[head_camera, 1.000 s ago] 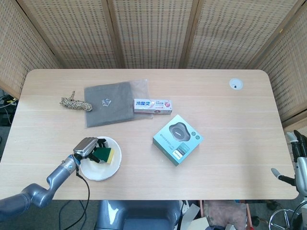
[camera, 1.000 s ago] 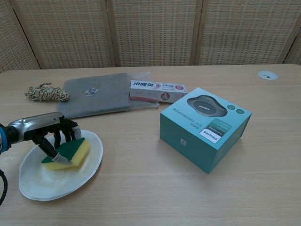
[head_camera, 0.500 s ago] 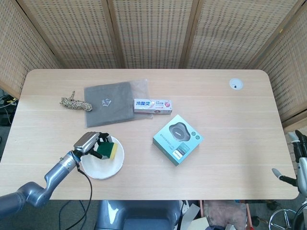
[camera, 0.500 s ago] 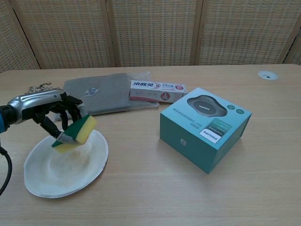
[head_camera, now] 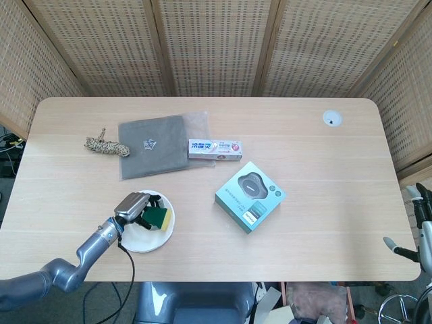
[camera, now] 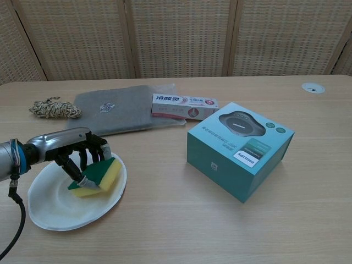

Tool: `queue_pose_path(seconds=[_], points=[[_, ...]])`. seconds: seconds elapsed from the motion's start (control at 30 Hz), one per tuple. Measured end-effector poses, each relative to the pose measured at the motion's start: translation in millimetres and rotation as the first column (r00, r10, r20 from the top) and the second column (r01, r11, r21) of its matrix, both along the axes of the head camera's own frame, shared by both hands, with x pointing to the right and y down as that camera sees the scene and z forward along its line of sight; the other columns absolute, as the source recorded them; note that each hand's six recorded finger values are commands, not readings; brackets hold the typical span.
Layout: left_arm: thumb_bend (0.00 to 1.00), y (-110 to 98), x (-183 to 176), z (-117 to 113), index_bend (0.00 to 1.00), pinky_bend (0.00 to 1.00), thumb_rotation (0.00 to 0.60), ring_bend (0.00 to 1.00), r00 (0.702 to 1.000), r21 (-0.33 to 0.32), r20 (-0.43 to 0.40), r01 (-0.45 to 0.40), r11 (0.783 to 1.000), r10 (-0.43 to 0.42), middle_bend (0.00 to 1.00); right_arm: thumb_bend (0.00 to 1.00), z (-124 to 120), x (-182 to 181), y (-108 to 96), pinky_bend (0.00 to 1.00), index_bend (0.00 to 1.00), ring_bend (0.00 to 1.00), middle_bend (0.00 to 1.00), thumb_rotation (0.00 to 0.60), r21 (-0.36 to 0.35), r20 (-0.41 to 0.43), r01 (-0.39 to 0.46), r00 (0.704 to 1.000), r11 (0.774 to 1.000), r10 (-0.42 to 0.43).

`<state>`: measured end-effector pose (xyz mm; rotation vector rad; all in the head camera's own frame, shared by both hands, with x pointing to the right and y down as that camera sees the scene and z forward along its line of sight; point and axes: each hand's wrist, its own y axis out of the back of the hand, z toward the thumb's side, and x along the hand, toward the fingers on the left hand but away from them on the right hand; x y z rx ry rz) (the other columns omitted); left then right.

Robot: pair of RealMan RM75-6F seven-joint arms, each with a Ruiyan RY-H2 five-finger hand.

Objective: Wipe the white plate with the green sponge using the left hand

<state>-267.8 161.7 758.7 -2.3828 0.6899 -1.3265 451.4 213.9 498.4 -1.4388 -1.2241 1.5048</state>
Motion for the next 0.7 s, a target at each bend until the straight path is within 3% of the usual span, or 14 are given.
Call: queue_pose_path(seconds=[0.47,0.7], points=[[0.03,7,-4,12,0.52,0.48,0.6,0.4,1.0,-0.023,0.021,0.01,1.0,-0.01,0.48,0.0,0,0,0,0.0,0.0,0.0,0.0,0.6,-0.001,0.0,-0.001,1.0,1.0,0.001],[0.04,-1,-5,4,0.52,0.48,0.6,0.4,1.0,0.014,0.013,-0.002,1.0,0.002,0.48,0.0,-1,0,0,0.0,0.0,0.0,0.0,0.6,0.003,0.002,-0.001,1.0,1.0,0.001]])
